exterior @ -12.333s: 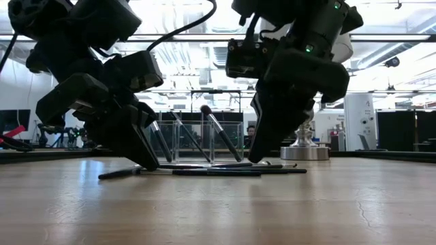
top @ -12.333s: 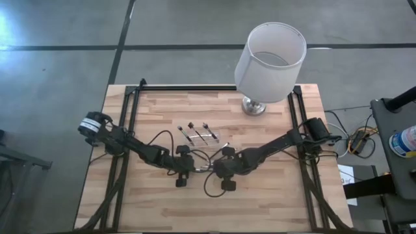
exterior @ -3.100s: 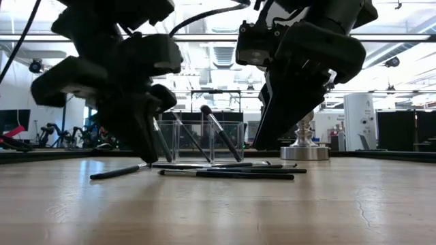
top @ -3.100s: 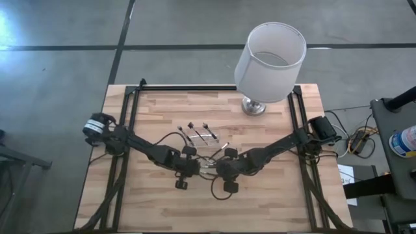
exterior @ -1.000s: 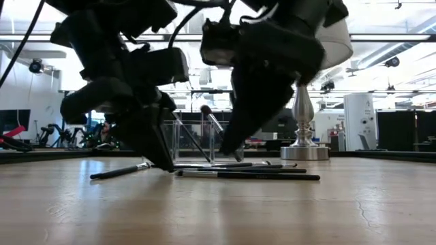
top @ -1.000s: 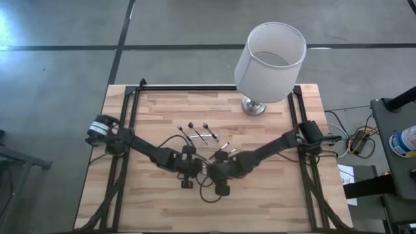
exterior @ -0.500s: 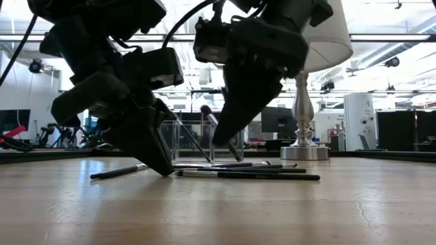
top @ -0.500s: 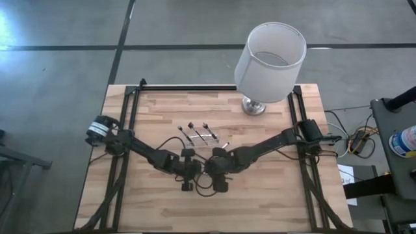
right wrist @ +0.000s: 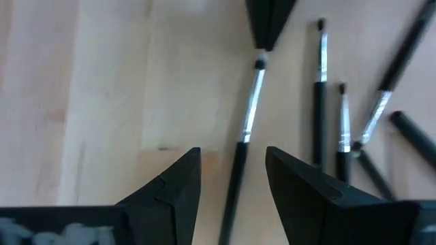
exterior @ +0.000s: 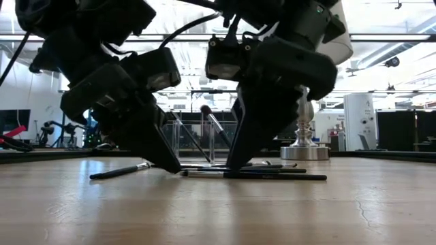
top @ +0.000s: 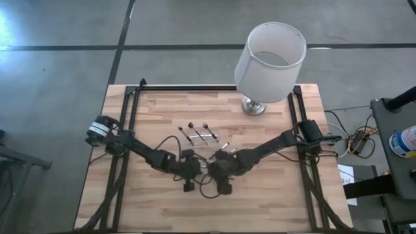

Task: Put items in baskets/containers
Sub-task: Put the eyeshadow brush into the transparent organizer

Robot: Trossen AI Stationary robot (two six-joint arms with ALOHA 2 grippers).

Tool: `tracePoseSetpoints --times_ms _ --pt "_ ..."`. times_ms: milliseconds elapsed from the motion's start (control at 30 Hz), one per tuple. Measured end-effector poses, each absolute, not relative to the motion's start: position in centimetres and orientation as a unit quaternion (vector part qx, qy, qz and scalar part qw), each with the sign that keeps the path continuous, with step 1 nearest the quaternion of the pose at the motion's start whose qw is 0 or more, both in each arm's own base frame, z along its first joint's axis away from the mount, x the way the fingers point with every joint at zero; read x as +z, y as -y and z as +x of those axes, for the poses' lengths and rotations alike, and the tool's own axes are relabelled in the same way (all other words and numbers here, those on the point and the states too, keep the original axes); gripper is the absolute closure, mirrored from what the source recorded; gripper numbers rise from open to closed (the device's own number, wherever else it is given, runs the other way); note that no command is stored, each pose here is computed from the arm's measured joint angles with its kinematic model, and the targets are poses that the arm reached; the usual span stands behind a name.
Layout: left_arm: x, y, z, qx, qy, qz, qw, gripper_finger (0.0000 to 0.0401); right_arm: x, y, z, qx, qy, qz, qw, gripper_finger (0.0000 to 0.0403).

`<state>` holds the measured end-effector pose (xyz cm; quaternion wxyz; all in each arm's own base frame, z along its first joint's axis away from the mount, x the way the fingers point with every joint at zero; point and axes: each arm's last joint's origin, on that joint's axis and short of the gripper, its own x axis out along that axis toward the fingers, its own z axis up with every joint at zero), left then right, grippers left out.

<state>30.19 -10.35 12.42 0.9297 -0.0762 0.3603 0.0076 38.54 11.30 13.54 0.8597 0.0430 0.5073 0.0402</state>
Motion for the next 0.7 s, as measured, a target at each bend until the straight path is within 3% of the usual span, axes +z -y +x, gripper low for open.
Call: tracePoseSetpoints --times_ms 200,533,700 --pt "12.4 10.3 30.2 0.006 -0.325 -0.106 0.940 0.0401 12.8 -11.6 38.0 0.042 -0.512 0.042 0.857 0.0241" --pt "11.8 10.5 29.5 -0.001 -0.361 -0.099 0.927 0.0401 12.8 -11.3 38.5 0.016 -0.474 0.049 0.879 0.0241" --pt "11.8 10.9 29.3 0.000 -0.370 -0.104 0.923 0.0401 10.9 -11.6 38.9 0.005 -0.491 0.066 0.869 0.0241"
